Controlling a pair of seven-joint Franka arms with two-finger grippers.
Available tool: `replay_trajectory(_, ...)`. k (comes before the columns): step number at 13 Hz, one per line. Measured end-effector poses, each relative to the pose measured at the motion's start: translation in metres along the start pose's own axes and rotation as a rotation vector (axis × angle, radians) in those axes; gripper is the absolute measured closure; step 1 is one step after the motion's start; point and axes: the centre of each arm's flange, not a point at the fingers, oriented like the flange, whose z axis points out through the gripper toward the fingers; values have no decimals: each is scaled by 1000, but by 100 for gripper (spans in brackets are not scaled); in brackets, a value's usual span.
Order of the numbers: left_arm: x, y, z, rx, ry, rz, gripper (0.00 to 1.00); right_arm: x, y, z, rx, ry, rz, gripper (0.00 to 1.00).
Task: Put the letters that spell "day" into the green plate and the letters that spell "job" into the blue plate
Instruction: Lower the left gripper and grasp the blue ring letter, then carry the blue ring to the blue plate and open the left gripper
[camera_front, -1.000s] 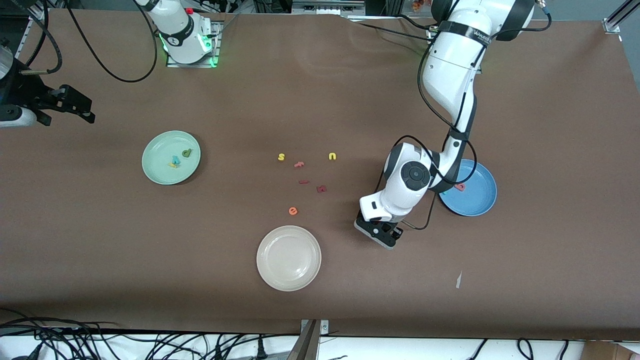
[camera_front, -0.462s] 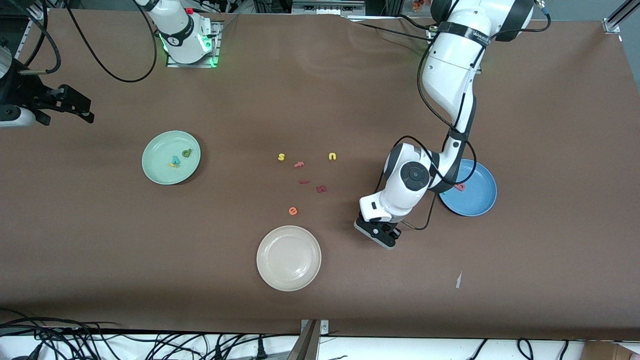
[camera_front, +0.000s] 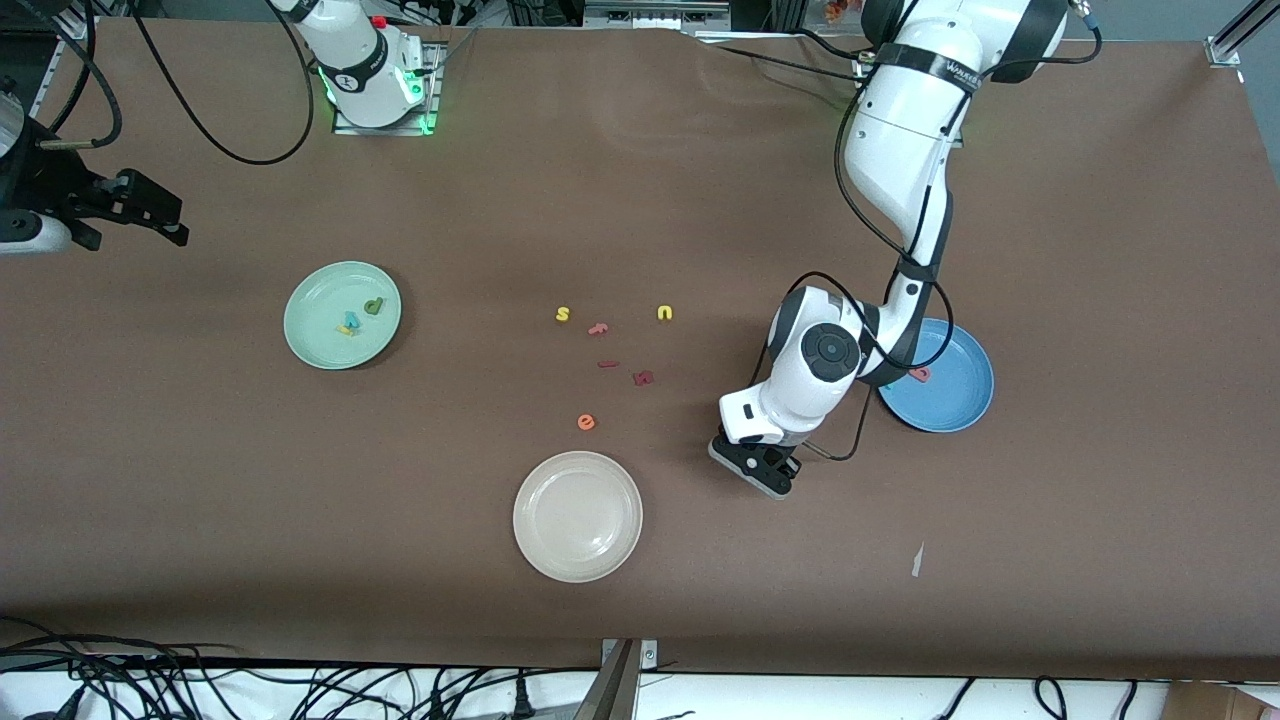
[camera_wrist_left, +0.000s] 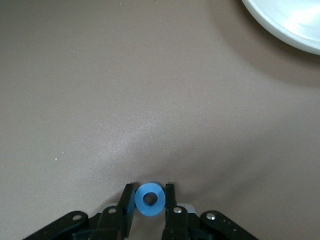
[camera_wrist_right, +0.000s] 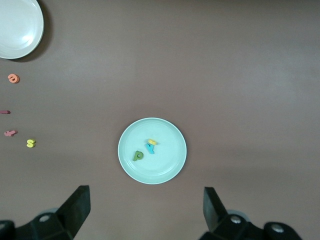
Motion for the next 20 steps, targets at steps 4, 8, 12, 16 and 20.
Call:
replay_trajectory(4, 5, -4, -10, 3, 13, -5, 72, 0, 0, 0, 0, 0, 0, 0)
replay_trajectory(8, 7, -29, -50, -32, -66, -42, 72, 0, 0, 0, 0, 0, 0, 0)
replay_trajectory(12, -25, -66, -104, -91, -201, -109, 72, 0, 0, 1, 0, -1, 0, 0)
replay_trajectory(16, -81, -135, -155, -119, -346, -122, 72, 0, 0, 1, 0, -2, 0, 0)
replay_trajectory(20, -169, -182, -145, -100, -499, -185, 72, 0, 0, 1, 0, -2, 1, 0)
